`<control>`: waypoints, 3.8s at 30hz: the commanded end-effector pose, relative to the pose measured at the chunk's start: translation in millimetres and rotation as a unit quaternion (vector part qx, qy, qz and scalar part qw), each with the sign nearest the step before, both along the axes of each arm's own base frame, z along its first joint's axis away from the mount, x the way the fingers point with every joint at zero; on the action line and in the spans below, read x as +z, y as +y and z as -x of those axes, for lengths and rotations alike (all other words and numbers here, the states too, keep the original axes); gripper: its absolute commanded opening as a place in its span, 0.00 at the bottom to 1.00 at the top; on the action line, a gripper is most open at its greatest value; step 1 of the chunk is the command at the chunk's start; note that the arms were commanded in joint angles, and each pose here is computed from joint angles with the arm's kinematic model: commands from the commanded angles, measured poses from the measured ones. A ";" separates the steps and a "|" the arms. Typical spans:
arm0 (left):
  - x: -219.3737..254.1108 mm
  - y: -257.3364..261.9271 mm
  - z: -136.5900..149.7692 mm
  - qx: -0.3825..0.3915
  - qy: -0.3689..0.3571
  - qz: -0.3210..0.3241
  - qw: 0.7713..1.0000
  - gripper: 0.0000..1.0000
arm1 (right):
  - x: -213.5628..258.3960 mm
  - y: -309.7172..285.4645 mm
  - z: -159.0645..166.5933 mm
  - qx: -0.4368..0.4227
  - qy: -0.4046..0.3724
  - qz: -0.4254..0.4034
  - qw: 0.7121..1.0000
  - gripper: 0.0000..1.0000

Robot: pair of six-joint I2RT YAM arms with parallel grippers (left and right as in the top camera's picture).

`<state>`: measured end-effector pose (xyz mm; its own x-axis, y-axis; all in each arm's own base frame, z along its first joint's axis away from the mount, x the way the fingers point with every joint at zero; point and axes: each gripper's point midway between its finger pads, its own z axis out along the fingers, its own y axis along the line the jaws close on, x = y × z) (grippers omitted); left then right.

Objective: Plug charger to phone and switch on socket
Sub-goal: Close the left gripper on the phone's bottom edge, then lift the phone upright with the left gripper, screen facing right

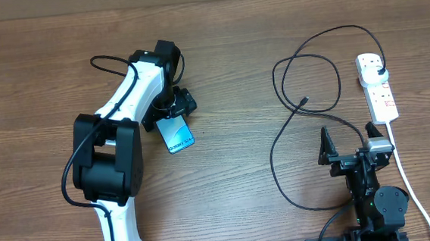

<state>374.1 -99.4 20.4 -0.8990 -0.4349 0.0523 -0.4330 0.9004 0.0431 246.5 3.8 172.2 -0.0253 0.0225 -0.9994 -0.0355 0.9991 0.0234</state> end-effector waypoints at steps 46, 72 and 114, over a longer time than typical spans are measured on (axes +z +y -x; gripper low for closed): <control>-34.3 3.1 12.5 0.018 0.013 0.007 1.000 1.00 | -2.5 1.6 0.0 0.004 0.000 0.001 1.000 1.00; -54.3 15.0 18.7 0.005 0.003 -0.019 1.000 0.84 | -2.5 1.6 0.0 0.004 0.000 0.001 1.000 1.00; 10.7 -4.0 0.4 -0.002 0.020 0.036 0.999 0.70 | -2.5 1.6 0.0 0.004 0.000 0.001 1.000 1.00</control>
